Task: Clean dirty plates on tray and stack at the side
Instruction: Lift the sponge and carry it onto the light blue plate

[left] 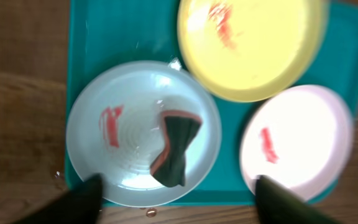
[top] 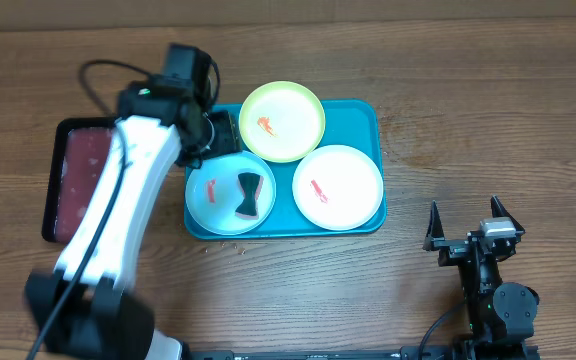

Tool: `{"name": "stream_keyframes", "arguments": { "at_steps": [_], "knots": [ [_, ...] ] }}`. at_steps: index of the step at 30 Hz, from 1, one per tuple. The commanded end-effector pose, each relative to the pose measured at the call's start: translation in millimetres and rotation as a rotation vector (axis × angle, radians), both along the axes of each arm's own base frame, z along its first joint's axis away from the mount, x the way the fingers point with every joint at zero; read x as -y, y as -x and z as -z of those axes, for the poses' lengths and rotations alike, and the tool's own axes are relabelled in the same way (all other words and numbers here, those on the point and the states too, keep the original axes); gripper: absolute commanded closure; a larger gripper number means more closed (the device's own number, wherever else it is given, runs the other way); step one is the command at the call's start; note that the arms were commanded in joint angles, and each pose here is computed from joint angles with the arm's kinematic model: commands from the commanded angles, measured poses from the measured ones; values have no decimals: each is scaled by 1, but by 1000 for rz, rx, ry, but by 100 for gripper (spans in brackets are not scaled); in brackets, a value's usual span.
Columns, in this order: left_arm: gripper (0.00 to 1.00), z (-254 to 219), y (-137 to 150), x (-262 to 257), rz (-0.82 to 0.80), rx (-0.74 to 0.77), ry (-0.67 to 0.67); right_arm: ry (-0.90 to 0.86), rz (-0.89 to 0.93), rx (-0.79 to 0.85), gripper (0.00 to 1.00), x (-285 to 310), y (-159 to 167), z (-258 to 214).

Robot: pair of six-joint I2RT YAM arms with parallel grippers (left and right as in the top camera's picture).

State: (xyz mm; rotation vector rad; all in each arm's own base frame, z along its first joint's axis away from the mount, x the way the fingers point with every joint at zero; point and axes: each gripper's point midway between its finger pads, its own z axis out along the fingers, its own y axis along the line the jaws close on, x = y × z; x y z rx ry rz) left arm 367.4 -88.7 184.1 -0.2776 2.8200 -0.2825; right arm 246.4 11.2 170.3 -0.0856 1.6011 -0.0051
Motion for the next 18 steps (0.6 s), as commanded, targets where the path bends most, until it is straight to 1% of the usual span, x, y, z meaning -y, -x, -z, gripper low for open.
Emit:
{"name": "stream_keyframes", "arguments": {
  "at_steps": [1, 4, 8, 15, 16, 18],
  "knots": [
    [1, -41, 12, 1, 29, 95, 14, 1, 5, -2, 0, 1, -1, 3],
    [0, -37, 26, -2, 28, 45, 2, 1, 5, -2, 0, 1, -1, 3],
    [0, -17, 38, -5, 28, -37, -13, 1, 5, -2, 0, 1, -1, 3],
    [0, 12, 49, -7, 21, -137, -30, 0, 4, 9, 0, 1, -1, 0],
    [0, 14, 50, -7, 21, -150, -32, -2, -19, 44, 0, -3, 0, -8],
    [0, 15, 53, -8, 21, -162, -34, -51, -201, 109, 0, -34, 5, -26]
  ]
}}
